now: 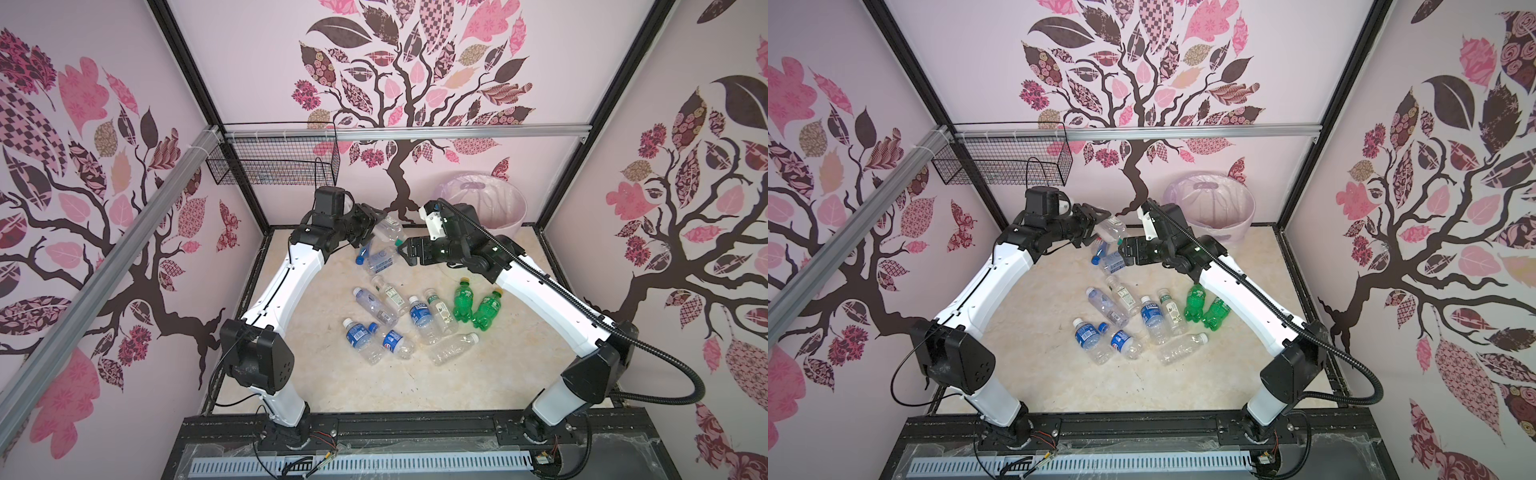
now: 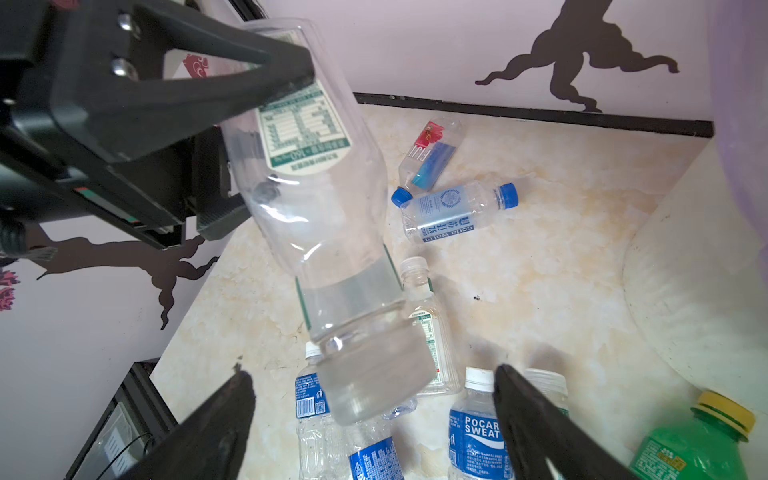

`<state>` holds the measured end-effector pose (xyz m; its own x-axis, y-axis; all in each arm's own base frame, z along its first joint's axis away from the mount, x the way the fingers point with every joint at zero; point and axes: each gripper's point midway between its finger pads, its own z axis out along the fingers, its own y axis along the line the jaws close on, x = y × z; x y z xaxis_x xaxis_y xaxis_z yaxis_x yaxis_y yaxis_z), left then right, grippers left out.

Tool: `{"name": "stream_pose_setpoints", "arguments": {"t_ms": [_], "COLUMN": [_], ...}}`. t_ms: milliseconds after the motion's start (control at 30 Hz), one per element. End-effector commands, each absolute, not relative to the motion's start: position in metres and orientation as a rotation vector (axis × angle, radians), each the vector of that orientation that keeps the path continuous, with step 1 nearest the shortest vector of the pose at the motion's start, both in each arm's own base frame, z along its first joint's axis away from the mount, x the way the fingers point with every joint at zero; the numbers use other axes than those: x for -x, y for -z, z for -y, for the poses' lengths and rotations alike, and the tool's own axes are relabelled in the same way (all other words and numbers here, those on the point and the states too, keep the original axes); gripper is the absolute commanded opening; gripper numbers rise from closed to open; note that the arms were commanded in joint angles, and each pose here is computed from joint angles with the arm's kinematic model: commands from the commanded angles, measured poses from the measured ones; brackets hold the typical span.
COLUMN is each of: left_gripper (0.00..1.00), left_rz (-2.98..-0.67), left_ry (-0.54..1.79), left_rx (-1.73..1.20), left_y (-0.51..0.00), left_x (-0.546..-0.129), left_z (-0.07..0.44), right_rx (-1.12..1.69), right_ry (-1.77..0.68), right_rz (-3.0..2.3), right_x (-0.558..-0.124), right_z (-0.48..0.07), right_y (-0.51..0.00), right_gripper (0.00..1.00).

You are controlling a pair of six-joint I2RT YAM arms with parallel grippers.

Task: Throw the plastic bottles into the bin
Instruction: 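Close the right gripper on the held bottle's body beside the left gripper, then carry the green-labelled bottle over the bin with the right gripper while the left gripper releases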

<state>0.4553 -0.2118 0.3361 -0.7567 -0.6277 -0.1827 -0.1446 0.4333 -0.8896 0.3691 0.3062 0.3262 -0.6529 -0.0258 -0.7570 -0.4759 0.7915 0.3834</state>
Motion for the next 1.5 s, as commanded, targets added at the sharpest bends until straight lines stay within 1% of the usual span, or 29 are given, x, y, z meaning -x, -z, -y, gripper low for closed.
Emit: {"name": "stream_pose_setpoints", "arguments": {"t_ms": [0, 133, 233, 433, 600, 867, 1033, 1200, 1400, 1467], "left_gripper": [0.38, 0.38, 0.39, 0.39, 0.41, 0.51, 0.59, 0.72, 0.91, 0.95], "left_rz": [-2.174, -2.173, -2.189, -2.198, -2.188, -2.192, -2.171, -2.12, -2.016, -1.993], "left_ry": [1.312, 1.341, 1.348, 1.365, 1.384, 1.402, 1.393, 1.389, 1.406, 1.388], "left_rx": [0.539, 0.503, 0.494, 0.503, 0.497, 0.525, 0.526, 0.523, 0.476, 0.456], "left_y": [-0.357, -0.365, -0.365, -0.362, -0.368, -0.369, -0.382, -0.403, -0.449, -0.459], "left_x": [-0.454, -0.452, -0.45, -0.446, -0.447, -0.445, -0.445, -0.446, -0.441, -0.439], "left_z": [0.22, 0.23, 0.235, 0.238, 0.242, 0.246, 0.242, 0.237, 0.23, 0.227], "right_rx": [0.405, 0.428, 0.433, 0.444, 0.444, 0.418, 0.402, 0.38, 0.338, 0.315], "right_ry": [-0.75, -0.742, -0.729, -0.724, -0.724, -0.727, -0.696, -0.664, -0.614, -0.591], "right_rz": [-2.154, -2.155, -2.15, -2.151, -2.157, -2.155, -2.146, -2.12, -2.089, -2.076], "right_x": [-0.371, -0.373, -0.377, -0.38, -0.38, -0.379, -0.381, -0.386, -0.398, -0.405], "right_z": [-0.31, -0.313, -0.313, -0.316, -0.316, -0.313, -0.308, -0.302, -0.289, -0.284], "right_y": [-0.34, -0.338, -0.338, -0.335, -0.332, -0.333, -0.339, -0.352, -0.371, -0.377], "right_gripper": [0.88, 0.81, 0.7, 0.46, 0.36, 0.21, 0.17, 0.15, 0.15, 0.15]}}
